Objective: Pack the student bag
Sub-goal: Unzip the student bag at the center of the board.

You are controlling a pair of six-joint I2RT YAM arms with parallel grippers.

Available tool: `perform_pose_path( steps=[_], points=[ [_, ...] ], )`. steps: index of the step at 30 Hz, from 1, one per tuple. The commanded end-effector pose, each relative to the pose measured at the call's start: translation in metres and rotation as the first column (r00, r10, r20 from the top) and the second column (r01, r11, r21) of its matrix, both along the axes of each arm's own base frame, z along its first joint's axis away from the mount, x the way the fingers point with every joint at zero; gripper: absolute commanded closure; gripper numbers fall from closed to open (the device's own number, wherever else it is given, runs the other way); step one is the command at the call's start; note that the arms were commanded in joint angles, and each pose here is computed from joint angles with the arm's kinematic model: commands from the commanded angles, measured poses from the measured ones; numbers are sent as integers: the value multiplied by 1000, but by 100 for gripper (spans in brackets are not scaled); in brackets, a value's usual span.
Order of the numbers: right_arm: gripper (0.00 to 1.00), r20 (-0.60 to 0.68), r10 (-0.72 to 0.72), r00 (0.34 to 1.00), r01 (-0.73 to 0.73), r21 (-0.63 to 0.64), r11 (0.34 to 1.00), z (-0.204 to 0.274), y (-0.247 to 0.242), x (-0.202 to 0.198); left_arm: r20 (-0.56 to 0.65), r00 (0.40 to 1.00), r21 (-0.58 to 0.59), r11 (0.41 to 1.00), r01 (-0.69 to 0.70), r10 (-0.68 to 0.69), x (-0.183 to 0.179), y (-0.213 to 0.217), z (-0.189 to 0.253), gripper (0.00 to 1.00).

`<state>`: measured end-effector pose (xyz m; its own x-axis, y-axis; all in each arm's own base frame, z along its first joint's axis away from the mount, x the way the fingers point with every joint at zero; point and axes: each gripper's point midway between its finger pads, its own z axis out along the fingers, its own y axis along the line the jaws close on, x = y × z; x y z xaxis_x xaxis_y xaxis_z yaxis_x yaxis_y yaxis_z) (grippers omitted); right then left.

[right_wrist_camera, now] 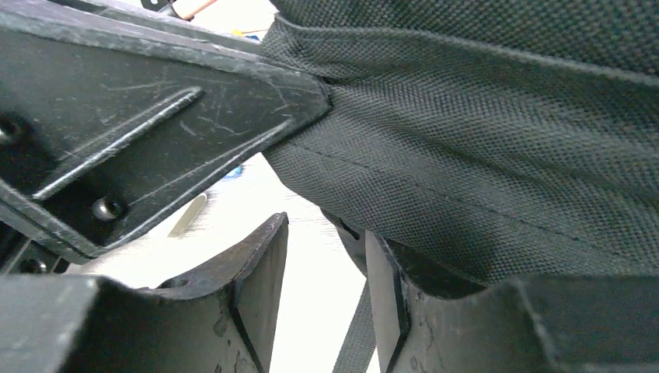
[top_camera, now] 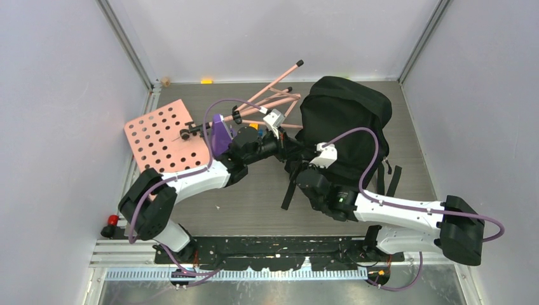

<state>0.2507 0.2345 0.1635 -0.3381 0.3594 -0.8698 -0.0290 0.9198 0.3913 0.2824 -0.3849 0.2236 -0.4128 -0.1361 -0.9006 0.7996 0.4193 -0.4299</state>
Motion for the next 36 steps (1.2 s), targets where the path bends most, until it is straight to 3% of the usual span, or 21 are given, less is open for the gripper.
perform_pose_path(
  steps=[1, 7, 12, 16, 21, 28, 36],
  points=[
    [52, 49, -120, 991, 118, 48, 992, 19, -12, 9, 80, 996, -69, 996, 55, -49, -10, -2, 45, 100],
    [56, 88, -122, 989, 120, 28, 992, 17, -9, 14, 88, 995, -66, 996, 53, -47, -9, -2, 47, 100],
    [79, 109, -68, 992, 80, -105, 991, 14, 0, 21, 83, 996, -61, 997, 50, -44, -8, -2, 48, 100],
    [99, 100, -84, 991, 96, -121, 988, 17, -5, 20, 84, 996, -51, 998, 36, -32, -4, -1, 48, 100],
    [100, 69, -89, 994, 95, -91, 991, 22, -34, 1, 81, 997, -47, 999, 4, -1, 5, 6, 46, 100],
    [100, 17, -90, 996, 91, -257, 962, 31, -101, -30, 75, 997, -33, 999, -4, 6, 14, 14, 44, 100],
    [100, -17, -215, 976, 206, -227, 952, 40, -159, -55, 87, 995, -20, 999, -38, 40, 32, 25, 45, 100]
  ],
)
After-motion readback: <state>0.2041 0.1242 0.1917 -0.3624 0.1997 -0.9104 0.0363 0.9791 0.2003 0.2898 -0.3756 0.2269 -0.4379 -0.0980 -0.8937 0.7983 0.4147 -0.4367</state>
